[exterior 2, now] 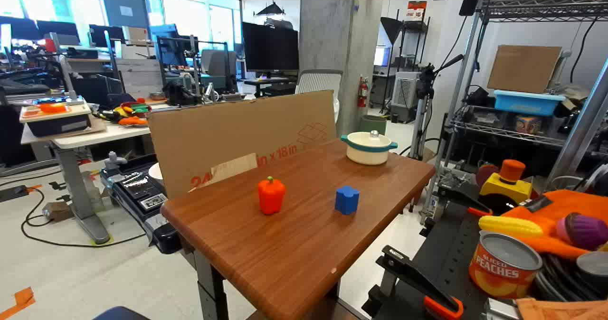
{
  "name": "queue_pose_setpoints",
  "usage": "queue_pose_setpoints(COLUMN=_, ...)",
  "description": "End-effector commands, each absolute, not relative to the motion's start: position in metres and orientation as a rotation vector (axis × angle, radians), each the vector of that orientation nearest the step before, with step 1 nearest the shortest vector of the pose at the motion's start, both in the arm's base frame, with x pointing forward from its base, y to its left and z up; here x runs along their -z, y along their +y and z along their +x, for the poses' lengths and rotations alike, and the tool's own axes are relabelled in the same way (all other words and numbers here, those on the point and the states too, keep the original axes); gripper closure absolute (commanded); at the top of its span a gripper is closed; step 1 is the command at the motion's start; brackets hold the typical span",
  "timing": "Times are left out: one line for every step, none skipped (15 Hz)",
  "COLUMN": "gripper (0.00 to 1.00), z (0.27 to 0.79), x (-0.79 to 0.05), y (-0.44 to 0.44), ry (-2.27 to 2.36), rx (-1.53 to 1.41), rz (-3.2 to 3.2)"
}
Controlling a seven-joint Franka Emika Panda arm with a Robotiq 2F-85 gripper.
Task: Remove the salt shaker from the pot
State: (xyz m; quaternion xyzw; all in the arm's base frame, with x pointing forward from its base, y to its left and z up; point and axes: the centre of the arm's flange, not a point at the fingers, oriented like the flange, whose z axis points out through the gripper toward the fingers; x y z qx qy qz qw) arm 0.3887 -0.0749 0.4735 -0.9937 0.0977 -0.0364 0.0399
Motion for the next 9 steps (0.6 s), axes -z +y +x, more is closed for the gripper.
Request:
queue_pose_setpoints(gripper=0.00, z=0.389, x=-0.474, y=-0.075, ry=0.300, rx=0.112, rz=-3.045)
queue_pose_setpoints(gripper=0.00, z=0.389, x=-0.474, y=-0.075, ry=0.300, rx=0.113, rz=-3.045)
queue_pose_setpoints(gripper=0.00, z=0.389, x=-0.474, y=-0.075, ry=0.300, rx=0.113, rz=-3.045)
queue_pose_setpoints(gripper=0.00, z=0.389, x=-0.474, y=-0.075, ry=0.300, rx=0.113, rz=-3.045)
queue_pose_setpoints(gripper=0.00, z=0.389, x=-0.474, y=-0.075, ry=0.300, rx=0.113, rz=-3.045)
queue_pose_setpoints(gripper=0.00, z=0.389, x=-0.474, y=-0.075, ry=0.300, rx=0.113, rz=-3.045)
queue_pose_setpoints(gripper=0.00, z=0.389, x=-0.474, y=-0.075, ry=0.300, rx=0.113, rz=-3.045)
queue_pose_setpoints(gripper=0.00, z=0.398, x=-0.471, y=-0.078, ry=0.329, rx=0.119, rz=-3.037)
queue_pose_setpoints(gripper=0.00, z=0.407, x=-0.468, y=-0.082, ry=0.372, rx=0.125, rz=-3.025)
